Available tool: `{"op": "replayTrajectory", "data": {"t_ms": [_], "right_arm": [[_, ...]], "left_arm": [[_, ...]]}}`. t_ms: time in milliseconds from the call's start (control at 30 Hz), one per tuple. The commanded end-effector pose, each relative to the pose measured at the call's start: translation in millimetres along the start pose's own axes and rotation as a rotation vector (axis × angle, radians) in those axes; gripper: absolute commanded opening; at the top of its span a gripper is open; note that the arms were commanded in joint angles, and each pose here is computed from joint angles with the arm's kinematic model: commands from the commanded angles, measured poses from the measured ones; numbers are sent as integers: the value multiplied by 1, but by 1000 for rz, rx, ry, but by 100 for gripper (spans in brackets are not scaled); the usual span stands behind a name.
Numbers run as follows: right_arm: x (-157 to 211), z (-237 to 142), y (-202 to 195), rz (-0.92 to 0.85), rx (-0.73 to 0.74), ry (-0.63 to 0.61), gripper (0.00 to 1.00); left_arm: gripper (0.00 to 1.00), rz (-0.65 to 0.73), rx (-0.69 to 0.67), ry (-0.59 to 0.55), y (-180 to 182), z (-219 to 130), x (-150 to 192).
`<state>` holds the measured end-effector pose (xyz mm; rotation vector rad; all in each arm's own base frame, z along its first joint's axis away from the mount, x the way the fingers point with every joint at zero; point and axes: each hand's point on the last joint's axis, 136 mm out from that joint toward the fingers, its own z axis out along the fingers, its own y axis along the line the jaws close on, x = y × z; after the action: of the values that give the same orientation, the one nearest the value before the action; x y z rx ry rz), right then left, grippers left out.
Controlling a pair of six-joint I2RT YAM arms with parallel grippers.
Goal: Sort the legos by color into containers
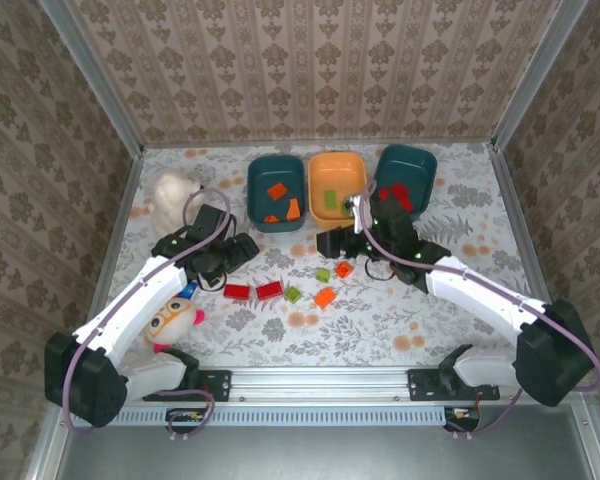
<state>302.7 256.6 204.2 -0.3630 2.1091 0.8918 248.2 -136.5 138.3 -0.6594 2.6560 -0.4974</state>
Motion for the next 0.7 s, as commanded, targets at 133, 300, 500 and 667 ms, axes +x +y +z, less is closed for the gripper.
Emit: {"op": "replayTrajectory", "data": {"t_ms": [133,300,500,667], "right_arm": [[12,-32,24,-100,-53,-22,80],[38,-33,24,-135,-39,71,80],[39,-33,35,-142,-70,55,80],[45,-35,45,-150,-104,73,80]], "left_arm": [[86,-55,-28,14,15,0,13],[86,-63,-8,47,11,3,24],[85,-126,7,132,5,18,54],[82,-219,8,175,-7,33,77]]}}
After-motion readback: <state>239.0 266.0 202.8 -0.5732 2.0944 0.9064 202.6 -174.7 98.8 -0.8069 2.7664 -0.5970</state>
